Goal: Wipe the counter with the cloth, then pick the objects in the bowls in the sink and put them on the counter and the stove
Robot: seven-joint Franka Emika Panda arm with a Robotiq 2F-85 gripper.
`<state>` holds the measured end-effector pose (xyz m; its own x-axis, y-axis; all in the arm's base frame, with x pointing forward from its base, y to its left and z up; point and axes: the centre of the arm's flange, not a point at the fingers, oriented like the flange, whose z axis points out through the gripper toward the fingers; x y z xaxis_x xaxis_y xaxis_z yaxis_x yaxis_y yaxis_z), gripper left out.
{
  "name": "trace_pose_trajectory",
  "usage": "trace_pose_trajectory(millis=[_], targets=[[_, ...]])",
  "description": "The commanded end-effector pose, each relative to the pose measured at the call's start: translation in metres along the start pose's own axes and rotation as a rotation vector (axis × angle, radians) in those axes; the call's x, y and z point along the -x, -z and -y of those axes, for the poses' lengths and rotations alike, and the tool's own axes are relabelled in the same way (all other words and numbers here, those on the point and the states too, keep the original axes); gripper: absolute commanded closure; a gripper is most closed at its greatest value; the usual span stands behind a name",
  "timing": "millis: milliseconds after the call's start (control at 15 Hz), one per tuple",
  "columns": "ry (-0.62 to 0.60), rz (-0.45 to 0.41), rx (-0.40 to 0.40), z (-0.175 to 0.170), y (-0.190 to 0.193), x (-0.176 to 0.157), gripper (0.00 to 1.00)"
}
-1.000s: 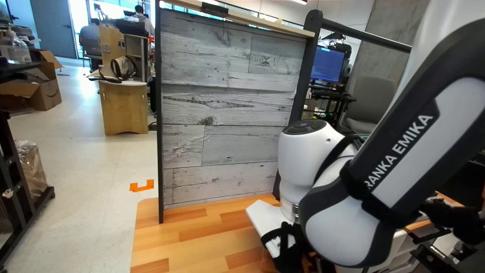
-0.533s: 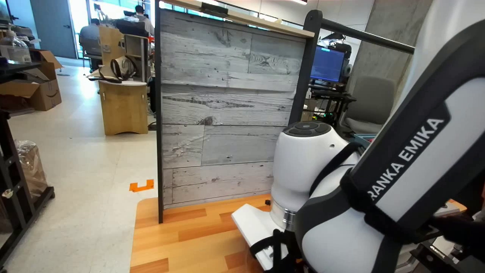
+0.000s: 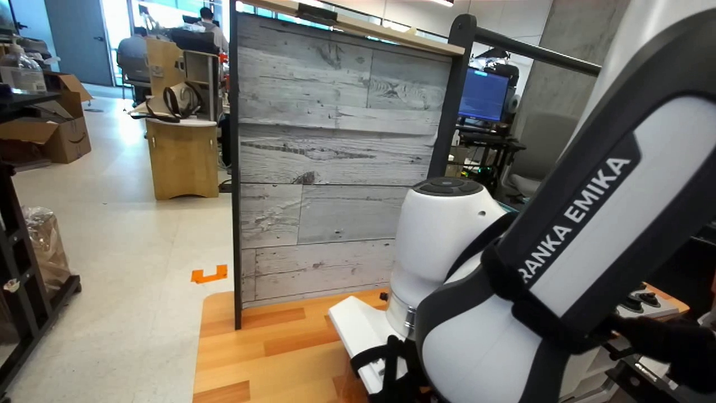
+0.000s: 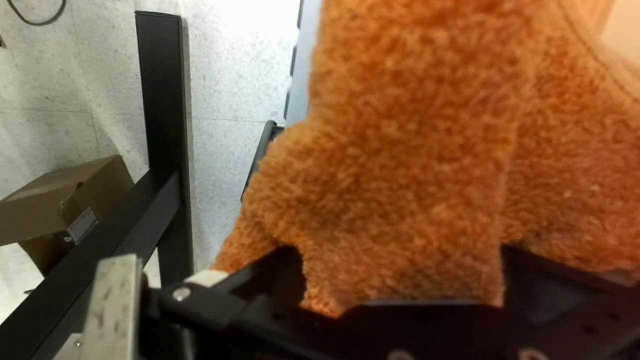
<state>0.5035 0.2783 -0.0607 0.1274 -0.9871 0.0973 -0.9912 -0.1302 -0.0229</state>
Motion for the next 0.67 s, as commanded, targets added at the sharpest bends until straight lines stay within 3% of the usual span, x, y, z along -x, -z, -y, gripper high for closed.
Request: trace_pose_trajectory(millis=[0, 200, 400, 600], targets=[[-0.123, -0.026, -0.022, 0.004, -0.035, -0.072, 0.0], [-0.038, -0.016, -0.029, 0.022, -0.038, -0.04, 0.0], [0.08, -0.047, -0.071, 0.05, -0.015, -0.008, 0.0], [0.087, 0.021, -0.128, 0.094, 0.016, 0.011, 0.0]])
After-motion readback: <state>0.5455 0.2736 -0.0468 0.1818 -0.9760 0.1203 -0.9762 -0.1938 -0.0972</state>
